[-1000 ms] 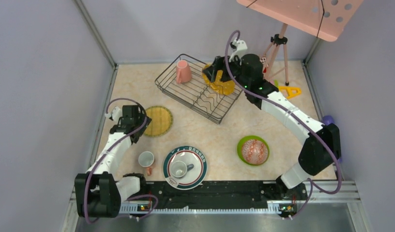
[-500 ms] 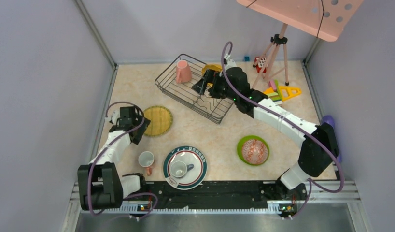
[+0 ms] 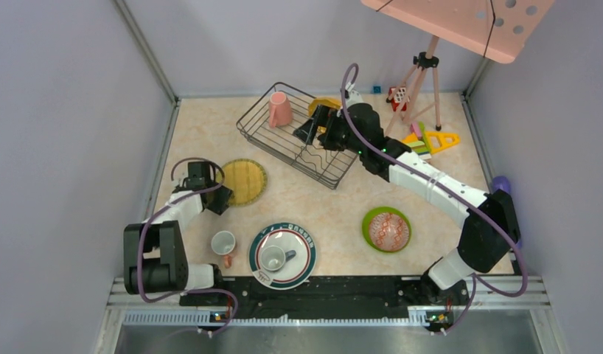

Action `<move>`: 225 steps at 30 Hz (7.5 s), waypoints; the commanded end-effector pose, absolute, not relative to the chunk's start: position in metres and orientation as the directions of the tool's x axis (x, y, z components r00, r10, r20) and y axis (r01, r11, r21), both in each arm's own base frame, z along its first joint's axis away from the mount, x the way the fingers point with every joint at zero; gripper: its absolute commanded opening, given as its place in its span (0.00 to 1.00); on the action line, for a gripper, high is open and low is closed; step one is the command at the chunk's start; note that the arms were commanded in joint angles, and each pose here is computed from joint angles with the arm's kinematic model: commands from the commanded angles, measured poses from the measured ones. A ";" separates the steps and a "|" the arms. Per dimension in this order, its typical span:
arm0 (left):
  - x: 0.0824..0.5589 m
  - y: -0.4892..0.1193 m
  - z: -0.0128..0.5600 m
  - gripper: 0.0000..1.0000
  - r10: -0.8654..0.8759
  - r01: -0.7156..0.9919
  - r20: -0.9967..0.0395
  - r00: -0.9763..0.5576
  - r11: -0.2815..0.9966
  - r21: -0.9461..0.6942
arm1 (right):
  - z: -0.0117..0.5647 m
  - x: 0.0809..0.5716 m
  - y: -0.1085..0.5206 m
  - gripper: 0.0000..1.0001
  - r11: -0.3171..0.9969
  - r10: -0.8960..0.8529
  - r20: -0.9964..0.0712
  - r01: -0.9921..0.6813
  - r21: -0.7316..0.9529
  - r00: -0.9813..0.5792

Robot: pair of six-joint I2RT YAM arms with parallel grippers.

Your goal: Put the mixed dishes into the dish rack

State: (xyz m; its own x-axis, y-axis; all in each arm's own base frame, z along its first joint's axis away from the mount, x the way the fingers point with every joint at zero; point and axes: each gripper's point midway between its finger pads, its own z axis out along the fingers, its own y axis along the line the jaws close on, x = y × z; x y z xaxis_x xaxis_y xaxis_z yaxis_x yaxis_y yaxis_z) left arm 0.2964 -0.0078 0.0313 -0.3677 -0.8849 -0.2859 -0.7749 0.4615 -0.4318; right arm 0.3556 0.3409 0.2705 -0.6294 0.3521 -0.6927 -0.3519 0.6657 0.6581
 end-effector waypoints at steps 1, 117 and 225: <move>0.308 -0.016 0.037 0.33 -0.891 -0.744 -0.256 -0.375 0.454 -0.490 | 0.301 0.349 0.342 0.99 0.626 0.384 -0.711 -0.400 0.670 -0.589; 0.306 -0.111 0.315 0.63 -0.613 0.344 -0.644 -0.458 0.546 -0.764 | 0.377 0.432 0.255 0.00 0.769 -0.125 -0.970 -0.597 -0.227 0.208; 0.237 -0.169 0.182 0.66 -0.062 0.263 -0.689 -0.722 0.897 -0.356 | 0.123 0.231 0.090 0.84 0.903 0.424 -0.572 0.380 0.202 -0.702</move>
